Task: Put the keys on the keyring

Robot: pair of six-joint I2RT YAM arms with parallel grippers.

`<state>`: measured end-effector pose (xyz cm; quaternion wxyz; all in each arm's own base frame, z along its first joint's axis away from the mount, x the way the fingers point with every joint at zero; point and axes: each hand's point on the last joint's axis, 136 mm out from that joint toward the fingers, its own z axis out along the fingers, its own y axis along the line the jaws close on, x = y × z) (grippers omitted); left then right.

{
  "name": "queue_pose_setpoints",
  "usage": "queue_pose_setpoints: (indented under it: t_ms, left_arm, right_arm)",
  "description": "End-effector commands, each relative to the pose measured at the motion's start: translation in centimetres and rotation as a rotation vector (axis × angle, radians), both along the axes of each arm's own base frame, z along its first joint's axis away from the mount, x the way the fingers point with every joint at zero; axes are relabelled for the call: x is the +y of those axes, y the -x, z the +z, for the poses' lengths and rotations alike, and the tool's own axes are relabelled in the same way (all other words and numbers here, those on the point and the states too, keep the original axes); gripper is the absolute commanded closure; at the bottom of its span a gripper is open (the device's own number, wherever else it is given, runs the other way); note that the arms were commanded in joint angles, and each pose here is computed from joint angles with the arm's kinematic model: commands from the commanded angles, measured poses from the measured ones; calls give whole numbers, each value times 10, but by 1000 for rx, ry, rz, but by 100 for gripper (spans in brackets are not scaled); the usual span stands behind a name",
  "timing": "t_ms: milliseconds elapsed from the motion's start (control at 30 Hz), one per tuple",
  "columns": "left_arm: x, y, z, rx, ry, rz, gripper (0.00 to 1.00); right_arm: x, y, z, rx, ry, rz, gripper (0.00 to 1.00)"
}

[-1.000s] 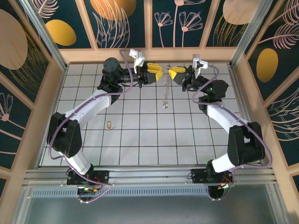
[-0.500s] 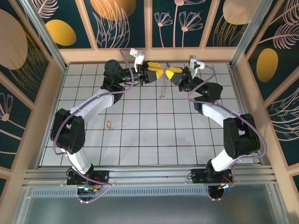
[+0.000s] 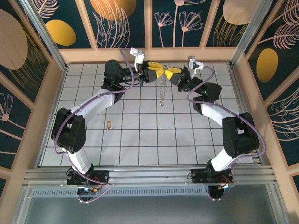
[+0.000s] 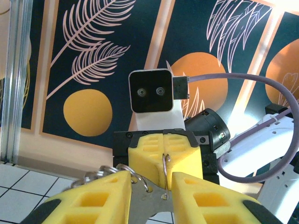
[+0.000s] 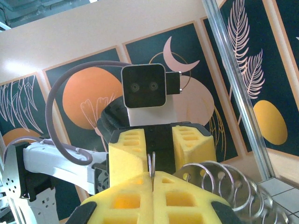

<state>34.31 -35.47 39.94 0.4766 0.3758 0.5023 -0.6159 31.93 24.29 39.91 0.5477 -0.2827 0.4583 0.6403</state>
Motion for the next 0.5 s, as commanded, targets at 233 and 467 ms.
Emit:
queue_pose_setpoints:
  t_ms: [233,467]
  left_arm:
    - [1,3,14,-50,30,-27,75]
    - [-1,4,13,-51,29,-34,83]
  right_arm:
    - [-1,13,24,-109,-50,7,100]
    - [0,13,24,-108,-44,12,100]
